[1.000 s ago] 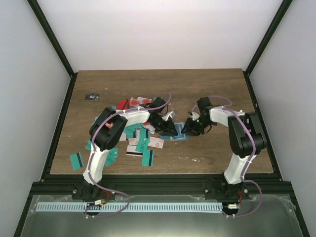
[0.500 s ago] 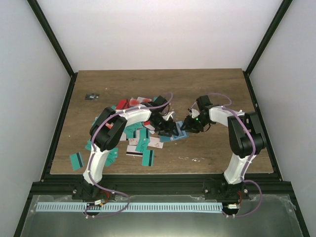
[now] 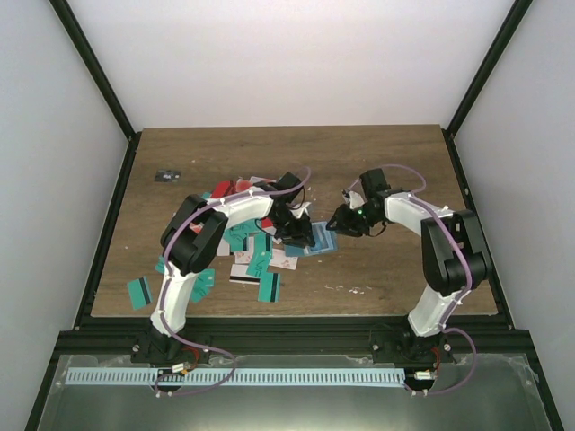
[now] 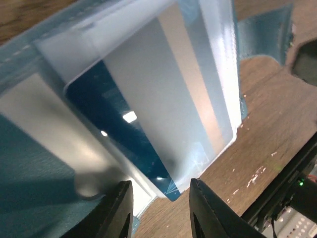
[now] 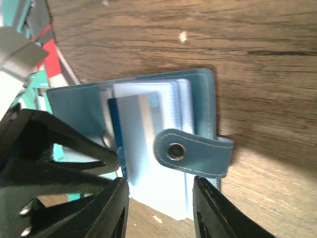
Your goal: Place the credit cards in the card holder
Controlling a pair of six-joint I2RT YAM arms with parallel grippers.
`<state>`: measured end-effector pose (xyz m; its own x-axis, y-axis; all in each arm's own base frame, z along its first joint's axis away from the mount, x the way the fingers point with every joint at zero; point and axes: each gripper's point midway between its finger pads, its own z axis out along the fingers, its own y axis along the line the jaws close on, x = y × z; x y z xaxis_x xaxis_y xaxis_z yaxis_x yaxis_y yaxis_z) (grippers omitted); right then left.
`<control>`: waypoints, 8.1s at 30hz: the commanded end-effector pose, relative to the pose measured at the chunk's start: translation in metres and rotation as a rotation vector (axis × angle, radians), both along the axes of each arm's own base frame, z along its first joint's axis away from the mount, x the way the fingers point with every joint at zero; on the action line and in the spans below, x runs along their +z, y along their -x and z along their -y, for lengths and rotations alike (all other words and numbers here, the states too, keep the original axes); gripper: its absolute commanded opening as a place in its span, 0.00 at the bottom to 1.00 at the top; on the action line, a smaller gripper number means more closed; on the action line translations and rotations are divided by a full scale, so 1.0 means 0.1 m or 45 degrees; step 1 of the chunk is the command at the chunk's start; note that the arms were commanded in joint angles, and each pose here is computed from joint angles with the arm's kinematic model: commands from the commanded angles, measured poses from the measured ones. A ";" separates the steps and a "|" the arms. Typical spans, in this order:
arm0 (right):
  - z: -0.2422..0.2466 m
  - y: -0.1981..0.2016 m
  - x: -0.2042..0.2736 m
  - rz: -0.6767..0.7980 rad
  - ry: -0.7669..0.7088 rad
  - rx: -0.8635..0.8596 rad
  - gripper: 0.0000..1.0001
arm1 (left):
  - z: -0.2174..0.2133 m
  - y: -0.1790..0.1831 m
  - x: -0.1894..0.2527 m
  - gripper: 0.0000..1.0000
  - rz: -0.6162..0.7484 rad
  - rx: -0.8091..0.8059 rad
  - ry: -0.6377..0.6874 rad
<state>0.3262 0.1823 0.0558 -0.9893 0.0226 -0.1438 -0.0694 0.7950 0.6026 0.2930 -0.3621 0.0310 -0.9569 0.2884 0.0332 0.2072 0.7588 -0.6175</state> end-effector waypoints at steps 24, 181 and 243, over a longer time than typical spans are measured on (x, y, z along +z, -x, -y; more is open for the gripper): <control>-0.30 0.07 0.52 0.035 -0.334 -0.017 0.42 | -0.10 -0.30 0.20 0.04 0.054 0.145 -0.003; -0.47 1.35 0.50 0.077 -0.195 0.078 0.47 | -1.28 1.06 -0.04 0.80 0.277 0.233 -0.537; -0.68 2.37 0.07 -0.222 -0.341 -0.078 0.55 | -0.63 1.57 0.21 0.27 0.200 0.001 -0.335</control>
